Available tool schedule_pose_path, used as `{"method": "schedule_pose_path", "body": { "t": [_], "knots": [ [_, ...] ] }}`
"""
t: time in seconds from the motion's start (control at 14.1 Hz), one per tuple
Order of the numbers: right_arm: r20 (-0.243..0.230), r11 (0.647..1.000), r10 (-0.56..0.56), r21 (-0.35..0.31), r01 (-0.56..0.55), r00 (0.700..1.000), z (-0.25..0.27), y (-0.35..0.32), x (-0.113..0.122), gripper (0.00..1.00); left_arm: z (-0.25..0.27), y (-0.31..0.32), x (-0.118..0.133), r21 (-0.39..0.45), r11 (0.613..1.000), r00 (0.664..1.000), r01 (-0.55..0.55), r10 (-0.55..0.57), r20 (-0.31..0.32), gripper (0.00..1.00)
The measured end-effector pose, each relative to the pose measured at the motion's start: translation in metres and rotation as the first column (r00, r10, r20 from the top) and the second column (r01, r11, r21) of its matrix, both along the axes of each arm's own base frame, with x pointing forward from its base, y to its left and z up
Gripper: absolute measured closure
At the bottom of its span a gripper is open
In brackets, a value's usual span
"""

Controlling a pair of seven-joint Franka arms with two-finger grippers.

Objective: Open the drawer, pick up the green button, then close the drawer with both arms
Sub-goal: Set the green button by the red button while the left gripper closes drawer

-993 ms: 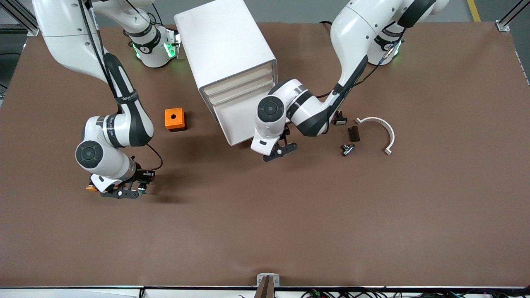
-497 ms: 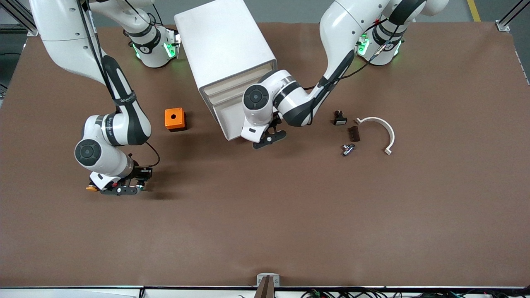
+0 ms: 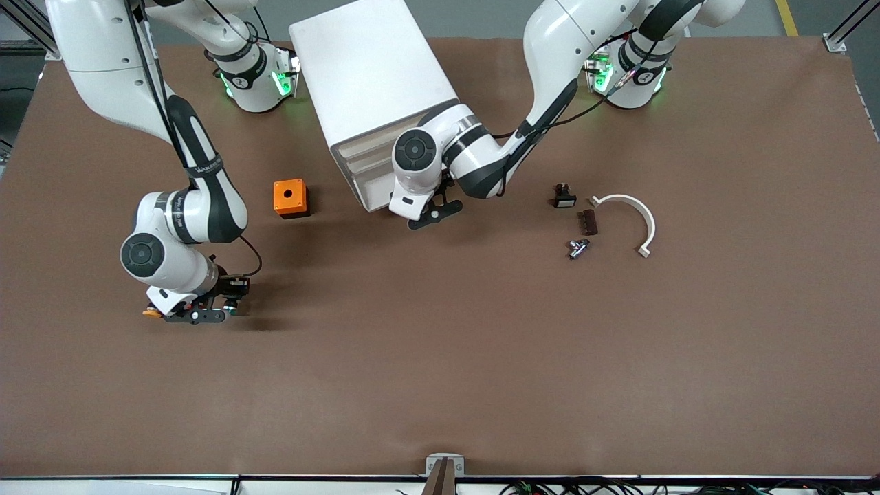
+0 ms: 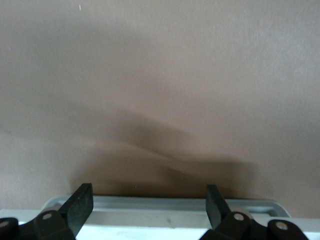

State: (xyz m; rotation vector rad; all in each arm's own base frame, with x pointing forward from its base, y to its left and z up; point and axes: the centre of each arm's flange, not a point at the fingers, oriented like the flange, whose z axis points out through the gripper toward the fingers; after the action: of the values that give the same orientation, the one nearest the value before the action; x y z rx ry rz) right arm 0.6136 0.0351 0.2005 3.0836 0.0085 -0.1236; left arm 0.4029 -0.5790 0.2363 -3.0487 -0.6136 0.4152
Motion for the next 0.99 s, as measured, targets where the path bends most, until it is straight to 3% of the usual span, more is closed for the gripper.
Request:
{"method": "schedule_pose_path", "body": {
  "t": [0.64,0.78,0.99],
  "knots": [
    [-0.015,1.0,-0.003,-0.004,0.003,1.0,-0.013,-0.005,-0.002,0.57,-0.004,-0.016,-0.037,-0.044,0.998,0.991,-0.032,0.026,-0.133,0.0],
    [-0.015,1.0,-0.003,-0.003,0.003,1.0,-0.013,-0.005,-0.002,0.55,-0.004,-0.016,-0.037,-0.047,0.998,0.99,-0.033,0.026,-0.136,0.0],
    [-0.009,1.0,-0.003,-0.003,0.003,1.0,-0.011,-0.005,0.0,0.27,-0.004,-0.015,-0.035,-0.052,0.998,0.99,-0.037,0.03,-0.138,0.0]
  ]
}}
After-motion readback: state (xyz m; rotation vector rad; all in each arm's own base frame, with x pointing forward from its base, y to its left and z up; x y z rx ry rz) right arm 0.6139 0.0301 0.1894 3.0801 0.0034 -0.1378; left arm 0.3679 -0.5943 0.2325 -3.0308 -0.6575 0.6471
